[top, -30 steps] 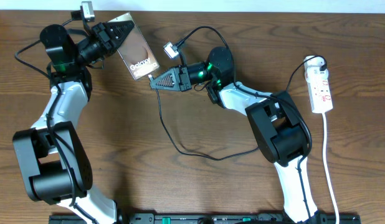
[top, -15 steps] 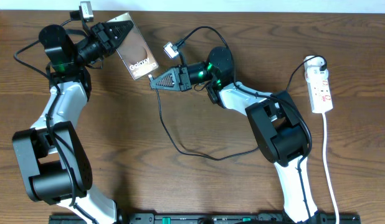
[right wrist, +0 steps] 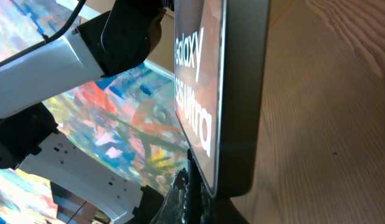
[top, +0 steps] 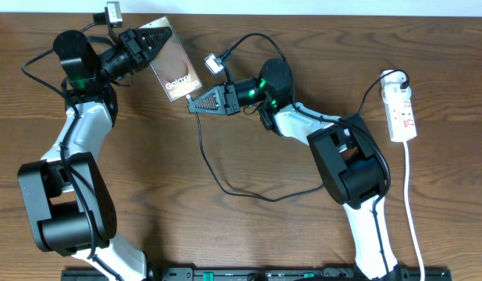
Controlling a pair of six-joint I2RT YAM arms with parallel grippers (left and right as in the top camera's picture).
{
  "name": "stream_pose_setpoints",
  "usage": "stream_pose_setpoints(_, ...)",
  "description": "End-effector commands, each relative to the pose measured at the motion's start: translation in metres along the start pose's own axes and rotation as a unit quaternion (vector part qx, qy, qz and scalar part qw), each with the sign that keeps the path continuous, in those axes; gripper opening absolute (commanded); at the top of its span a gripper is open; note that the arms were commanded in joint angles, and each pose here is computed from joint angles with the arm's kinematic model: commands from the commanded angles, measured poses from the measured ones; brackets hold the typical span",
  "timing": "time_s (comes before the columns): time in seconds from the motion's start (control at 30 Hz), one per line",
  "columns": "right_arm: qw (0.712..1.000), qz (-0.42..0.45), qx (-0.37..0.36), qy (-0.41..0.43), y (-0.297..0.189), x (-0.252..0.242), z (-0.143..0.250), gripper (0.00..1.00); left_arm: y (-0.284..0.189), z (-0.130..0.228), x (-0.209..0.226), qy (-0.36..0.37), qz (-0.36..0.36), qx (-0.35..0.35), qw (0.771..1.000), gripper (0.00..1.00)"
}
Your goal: Plug charger to phone and switch on socket
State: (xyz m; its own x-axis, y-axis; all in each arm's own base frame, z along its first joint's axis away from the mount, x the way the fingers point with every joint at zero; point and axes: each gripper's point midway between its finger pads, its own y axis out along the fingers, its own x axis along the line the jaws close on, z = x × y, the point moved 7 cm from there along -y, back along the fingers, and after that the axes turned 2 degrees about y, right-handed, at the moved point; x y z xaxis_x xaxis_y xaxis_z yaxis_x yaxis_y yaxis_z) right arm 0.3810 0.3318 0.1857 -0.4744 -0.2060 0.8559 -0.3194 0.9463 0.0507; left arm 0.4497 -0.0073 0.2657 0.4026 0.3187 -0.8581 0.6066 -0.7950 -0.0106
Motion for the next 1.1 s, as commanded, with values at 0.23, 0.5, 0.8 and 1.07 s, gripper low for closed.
stream_pose_setpoints(0.23,1.000,-0.002,-0.008,-0.014,0.0043,0.0074,-0.0066,0.01,0.0014,0.0039,-0.0160,0.021,0.027,0.028,0.999,0.08)
stream_pose_setpoints(0.5,1.000,0.001,-0.020,-0.006,0.0042,0.0068,-0.0090,0.01,0.0020,0.0062,-0.0173,0.022,0.033,0.037,0.999,0.07)
stream_pose_setpoints(0.8,0.999,0.005,-0.037,0.019,0.0038,0.0059,-0.0124,0.01,0.0020,0.0062,-0.0173,0.022,0.033,0.037,0.999,0.07)
stream_pose_setpoints(1.07,0.999,0.002,-0.047,0.023,0.0034,0.0090,-0.0152,0.01,0.0017,0.0080,-0.0184,0.022,0.038,0.046,0.998,0.07)
